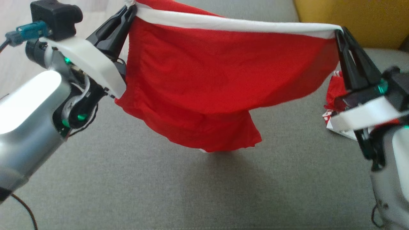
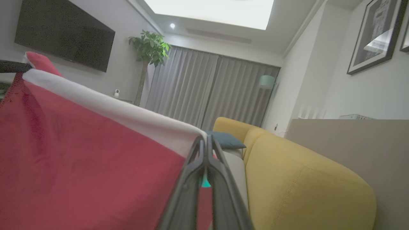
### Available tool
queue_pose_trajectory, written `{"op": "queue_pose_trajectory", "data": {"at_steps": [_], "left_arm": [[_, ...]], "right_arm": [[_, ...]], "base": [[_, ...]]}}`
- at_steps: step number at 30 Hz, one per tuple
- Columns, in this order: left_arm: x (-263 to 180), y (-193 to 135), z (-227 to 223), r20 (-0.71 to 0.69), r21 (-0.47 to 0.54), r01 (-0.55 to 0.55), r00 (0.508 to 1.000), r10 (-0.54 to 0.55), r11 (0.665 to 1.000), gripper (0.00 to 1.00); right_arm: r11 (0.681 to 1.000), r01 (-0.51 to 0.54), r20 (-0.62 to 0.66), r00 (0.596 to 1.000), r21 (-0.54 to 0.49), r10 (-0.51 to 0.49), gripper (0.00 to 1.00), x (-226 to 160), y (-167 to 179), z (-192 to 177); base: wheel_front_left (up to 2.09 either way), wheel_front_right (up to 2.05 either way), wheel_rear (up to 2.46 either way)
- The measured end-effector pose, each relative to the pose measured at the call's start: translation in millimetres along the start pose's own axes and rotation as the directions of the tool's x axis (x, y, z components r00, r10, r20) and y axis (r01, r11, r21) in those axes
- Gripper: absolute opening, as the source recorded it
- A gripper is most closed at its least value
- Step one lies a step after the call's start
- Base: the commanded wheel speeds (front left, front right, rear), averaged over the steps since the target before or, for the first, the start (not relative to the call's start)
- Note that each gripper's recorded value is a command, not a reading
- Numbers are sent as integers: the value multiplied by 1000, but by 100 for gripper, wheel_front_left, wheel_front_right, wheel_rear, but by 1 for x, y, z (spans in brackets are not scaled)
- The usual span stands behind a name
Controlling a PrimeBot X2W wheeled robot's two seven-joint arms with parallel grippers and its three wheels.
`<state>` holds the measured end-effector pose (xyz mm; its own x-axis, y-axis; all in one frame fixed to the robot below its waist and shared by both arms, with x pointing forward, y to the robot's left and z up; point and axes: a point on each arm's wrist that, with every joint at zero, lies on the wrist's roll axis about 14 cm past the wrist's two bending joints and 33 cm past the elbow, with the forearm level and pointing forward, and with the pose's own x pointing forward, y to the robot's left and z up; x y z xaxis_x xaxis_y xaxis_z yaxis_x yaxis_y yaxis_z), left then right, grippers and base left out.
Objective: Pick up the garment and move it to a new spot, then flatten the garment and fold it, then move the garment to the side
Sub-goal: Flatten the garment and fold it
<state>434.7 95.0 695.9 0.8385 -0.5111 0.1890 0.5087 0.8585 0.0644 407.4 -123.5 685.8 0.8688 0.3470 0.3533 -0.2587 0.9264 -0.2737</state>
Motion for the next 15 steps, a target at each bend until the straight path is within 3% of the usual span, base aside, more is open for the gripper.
{"op": "queue_pose_trajectory", "data": {"at_steps": [5, 8, 15], "left_arm": [[20, 18, -28, -106, 39, -3, 994, 7, 999, 0], [48, 50, -33, -125, 74, -47, 991, 56, 996, 0], [134, 107, -22, -7, 114, -156, 987, 158, 981, 0]], "right_arm": [[999, -31, -67, 997, -7, 30, 0, 39, -4, -19], [995, -57, -78, 996, -81, 51, 0, 83, -18, -23], [981, -22, -67, 998, -194, 9, 0, 183, -63, -36]], "base": [[0, 0, 0], [0, 0, 0], [0, 0, 0]]}}
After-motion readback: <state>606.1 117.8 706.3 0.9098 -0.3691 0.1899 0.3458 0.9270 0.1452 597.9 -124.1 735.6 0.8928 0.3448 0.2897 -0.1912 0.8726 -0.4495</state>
